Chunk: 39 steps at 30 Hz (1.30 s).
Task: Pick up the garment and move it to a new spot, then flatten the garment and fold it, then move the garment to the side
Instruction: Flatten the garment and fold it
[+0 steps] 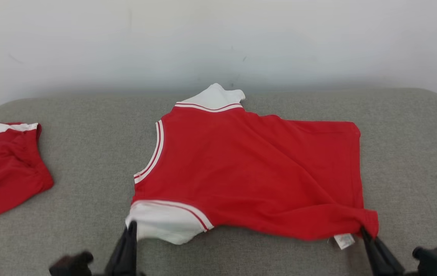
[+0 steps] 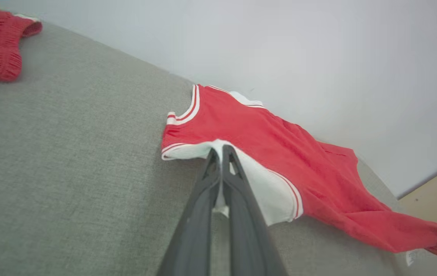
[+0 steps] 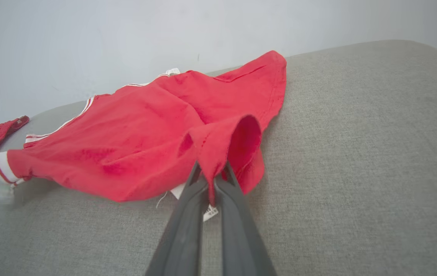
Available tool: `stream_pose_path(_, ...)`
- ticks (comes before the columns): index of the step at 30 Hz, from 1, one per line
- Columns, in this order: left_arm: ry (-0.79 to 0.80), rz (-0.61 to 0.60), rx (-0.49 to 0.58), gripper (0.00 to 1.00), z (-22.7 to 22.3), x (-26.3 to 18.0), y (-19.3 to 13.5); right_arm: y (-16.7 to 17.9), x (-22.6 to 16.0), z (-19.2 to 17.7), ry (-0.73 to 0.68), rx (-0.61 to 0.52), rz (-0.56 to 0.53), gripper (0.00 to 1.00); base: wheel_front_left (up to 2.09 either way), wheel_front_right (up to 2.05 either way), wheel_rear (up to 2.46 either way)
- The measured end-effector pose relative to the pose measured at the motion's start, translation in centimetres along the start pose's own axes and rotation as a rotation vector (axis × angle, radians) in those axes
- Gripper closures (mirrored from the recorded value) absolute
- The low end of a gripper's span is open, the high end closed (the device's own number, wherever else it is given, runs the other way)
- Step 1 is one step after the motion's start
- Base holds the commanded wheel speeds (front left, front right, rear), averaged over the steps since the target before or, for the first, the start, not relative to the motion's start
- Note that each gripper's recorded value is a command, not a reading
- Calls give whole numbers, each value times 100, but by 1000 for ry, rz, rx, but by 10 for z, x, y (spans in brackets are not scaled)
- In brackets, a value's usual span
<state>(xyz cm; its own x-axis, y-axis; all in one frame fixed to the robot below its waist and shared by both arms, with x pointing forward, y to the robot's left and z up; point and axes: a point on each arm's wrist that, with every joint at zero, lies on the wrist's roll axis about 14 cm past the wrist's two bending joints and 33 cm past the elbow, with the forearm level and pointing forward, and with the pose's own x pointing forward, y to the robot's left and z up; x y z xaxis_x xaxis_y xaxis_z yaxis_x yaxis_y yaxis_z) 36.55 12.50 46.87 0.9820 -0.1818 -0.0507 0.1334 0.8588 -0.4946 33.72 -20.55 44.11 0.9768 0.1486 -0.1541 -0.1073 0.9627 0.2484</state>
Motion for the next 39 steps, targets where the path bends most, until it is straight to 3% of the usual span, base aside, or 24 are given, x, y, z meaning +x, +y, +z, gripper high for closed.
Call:
stream_pose_path(7, -127, -169, 54, 100, 88, 54, -37, 14, 40, 56, -51, -45, 111, 100, 0, 0, 0)
stream_pose_path(16, -266, -346, 139, 100, 215, 150, -99, 14, 125, 179, -220, -78, 179, 100, 0, 0, 0)
stream_pose_path(24, -306, -365, 169, 100, 279, 238, -131, 14, 215, 264, -283, -63, 185, 100, 0, 0, 0)
stream_pose_path(30, -369, -332, 156, 100, 312, 290, -135, 8, 272, 312, -325, 56, 157, 100, 0, 0, 0)
stream_pose_path(34, -431, -326, 151, 100, 330, 313, -137, 2, 297, 340, -370, 120, 132, 100, 0, 0, 0)
stream_pose_path(39, -502, -332, 146, 100, 342, 336, -138, -5, 314, 358, -421, 83, 92, 100, 0, 0, 0)
